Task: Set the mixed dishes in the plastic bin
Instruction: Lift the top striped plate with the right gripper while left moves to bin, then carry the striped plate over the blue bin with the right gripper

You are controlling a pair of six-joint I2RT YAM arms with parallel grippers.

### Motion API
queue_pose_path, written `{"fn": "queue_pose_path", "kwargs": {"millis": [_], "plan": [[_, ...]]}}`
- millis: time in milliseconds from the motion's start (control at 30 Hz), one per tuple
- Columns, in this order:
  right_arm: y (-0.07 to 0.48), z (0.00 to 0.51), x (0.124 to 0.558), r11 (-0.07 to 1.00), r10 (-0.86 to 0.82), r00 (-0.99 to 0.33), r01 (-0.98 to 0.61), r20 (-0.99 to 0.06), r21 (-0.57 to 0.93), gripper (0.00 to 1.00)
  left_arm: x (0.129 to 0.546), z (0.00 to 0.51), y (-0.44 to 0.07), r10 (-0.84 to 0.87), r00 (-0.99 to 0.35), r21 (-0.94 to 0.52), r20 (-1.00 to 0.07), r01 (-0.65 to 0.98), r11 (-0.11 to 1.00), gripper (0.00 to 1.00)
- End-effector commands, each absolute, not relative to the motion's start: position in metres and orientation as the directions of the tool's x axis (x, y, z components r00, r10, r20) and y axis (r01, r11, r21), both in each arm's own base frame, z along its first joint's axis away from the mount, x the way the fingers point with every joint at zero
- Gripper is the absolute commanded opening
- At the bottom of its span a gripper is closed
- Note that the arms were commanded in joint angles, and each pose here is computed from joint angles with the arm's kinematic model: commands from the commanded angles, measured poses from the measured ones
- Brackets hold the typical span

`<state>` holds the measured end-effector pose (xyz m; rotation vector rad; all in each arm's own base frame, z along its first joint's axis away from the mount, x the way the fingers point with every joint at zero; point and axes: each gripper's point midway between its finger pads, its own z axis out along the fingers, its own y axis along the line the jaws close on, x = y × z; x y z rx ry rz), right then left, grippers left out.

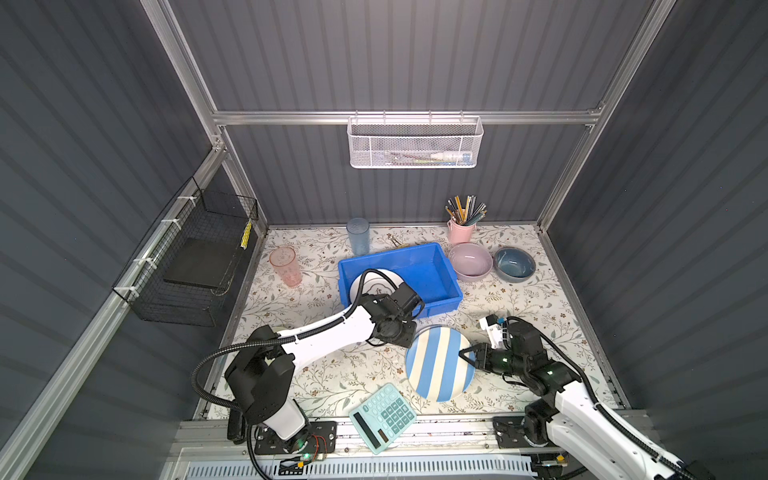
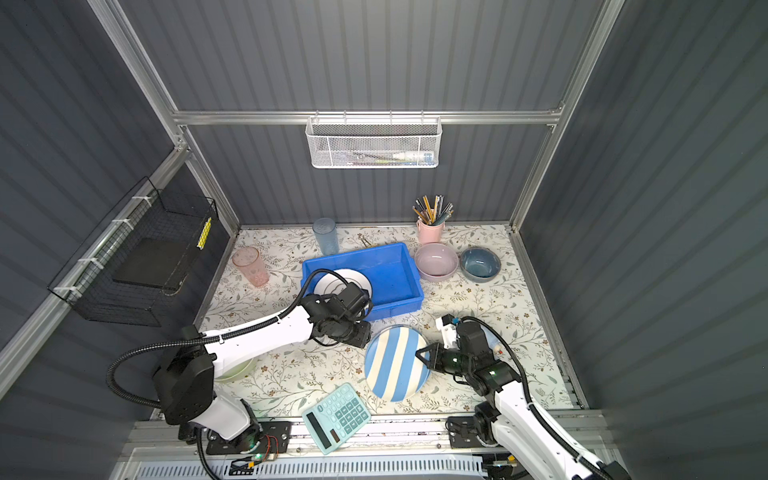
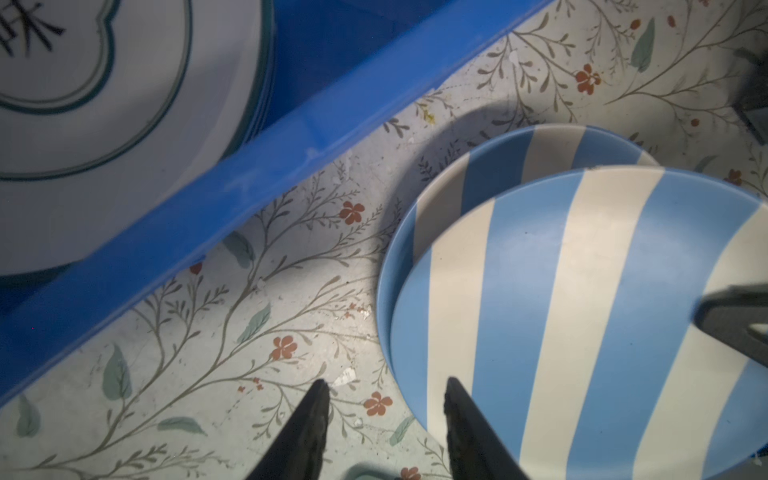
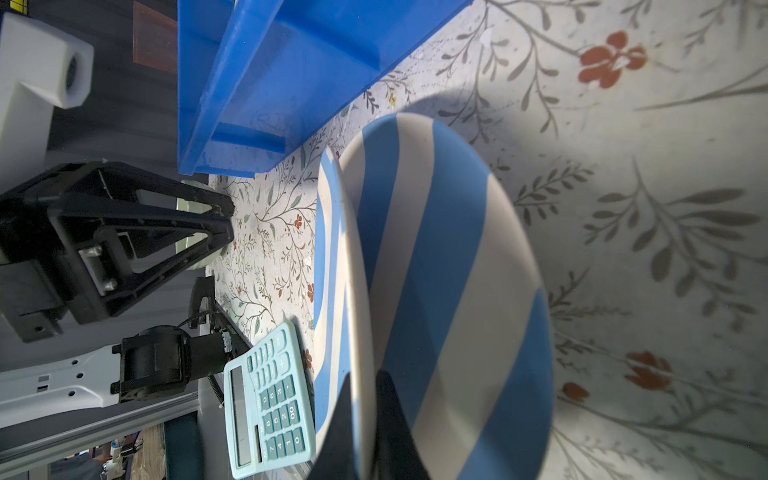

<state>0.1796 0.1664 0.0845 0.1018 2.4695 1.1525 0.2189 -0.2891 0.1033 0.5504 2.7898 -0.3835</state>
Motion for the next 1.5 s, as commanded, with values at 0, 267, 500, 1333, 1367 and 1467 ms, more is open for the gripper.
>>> {"fn": "queue_pose_path", "kwargs": {"millis": [0,267,500,1333,1367,1467], "plan": [[0.165,0.091,0.180,0.672,0.203,-0.911,-0.137,-0.359,0.728,0.00,0.227,0.125,-0.264,0.284,-0.901,-0.155,-0.329,0.348,0.925,0.49],[0.168,0.101,0.179,0.658,0.183,-0.914,-0.160,-0.363,0.736,0.00,0.249,0.145,-0.203,0.135,-0.923,-0.170,-0.361,0.207,0.963,0.55],[0.175,0.129,0.182,0.627,0.155,-0.904,-0.222,-0.398,0.747,0.00,0.261,0.138,-0.144,-0.009,-0.947,-0.129,-0.321,0.034,0.991,0.55],[0.203,0.261,0.319,0.666,0.163,-0.742,-0.404,-0.650,0.628,0.00,0.288,0.096,-0.136,-0.084,-0.959,-0.241,-0.272,-0.016,0.970,0.28],[0.203,0.260,0.326,0.677,0.171,-0.740,-0.391,-0.650,0.623,0.00,0.288,0.094,-0.136,-0.085,-0.959,-0.241,-0.269,-0.018,0.970,0.27],[0.203,0.256,0.347,0.709,0.187,-0.742,-0.351,-0.644,0.611,0.00,0.288,0.091,-0.136,-0.087,-0.960,-0.244,-0.265,-0.021,0.970,0.23]]}}
